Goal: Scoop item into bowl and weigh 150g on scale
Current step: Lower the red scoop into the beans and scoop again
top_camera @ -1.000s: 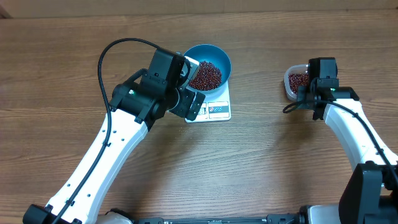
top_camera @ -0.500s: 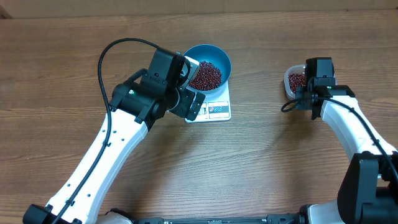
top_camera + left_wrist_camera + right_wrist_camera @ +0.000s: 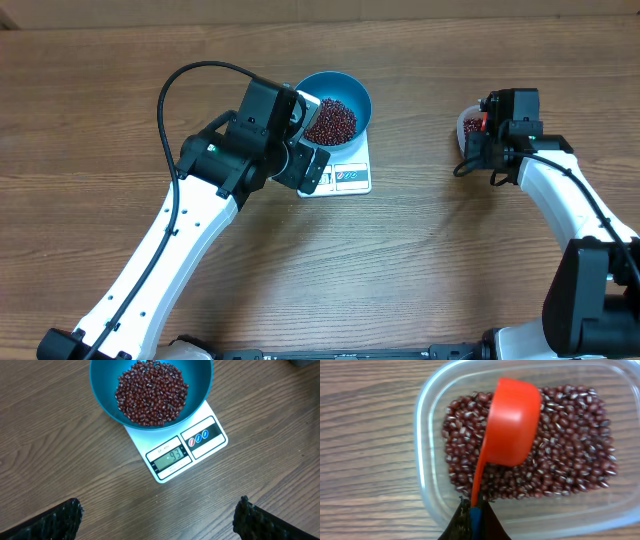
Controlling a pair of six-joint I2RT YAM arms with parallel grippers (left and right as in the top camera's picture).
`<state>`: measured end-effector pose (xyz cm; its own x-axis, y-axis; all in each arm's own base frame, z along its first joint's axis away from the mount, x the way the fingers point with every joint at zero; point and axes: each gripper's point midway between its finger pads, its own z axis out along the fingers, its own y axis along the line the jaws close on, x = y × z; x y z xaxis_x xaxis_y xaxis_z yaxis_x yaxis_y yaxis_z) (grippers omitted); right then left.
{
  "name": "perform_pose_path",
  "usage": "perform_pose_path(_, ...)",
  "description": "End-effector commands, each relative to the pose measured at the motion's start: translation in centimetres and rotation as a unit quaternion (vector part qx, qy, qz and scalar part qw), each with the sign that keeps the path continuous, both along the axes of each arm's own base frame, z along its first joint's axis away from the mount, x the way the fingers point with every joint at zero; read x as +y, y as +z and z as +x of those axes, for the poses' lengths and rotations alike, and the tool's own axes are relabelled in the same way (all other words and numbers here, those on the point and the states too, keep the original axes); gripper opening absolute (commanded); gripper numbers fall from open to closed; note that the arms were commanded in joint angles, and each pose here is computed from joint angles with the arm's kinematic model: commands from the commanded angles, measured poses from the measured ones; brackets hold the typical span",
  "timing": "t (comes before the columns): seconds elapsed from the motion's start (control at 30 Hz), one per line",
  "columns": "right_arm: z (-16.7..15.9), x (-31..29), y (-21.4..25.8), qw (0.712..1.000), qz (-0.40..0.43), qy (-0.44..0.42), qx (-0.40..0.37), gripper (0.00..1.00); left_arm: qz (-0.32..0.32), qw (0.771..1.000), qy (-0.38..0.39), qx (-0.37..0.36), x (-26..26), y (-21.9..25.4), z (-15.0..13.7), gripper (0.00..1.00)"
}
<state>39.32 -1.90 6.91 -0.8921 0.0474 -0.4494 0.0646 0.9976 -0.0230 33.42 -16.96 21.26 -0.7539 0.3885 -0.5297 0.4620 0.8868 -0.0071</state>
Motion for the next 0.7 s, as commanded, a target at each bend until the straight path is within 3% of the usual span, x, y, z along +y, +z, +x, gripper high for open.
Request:
perform_pose_path(0.0,-1.4,3.5,-2.5,0.995,0.081,0.044,0.041,0.03,-0.004,1.000,-0.009,-0.009,-0.2,0.7,0.2,1.00)
perform_pose_path(0.67,-1.2,3.4,-0.7,0.970,0.241,0.039,0.015,0.04,-0.004,1.000,-0.009,-0.009,-0.1,0.7,0.2,1.00)
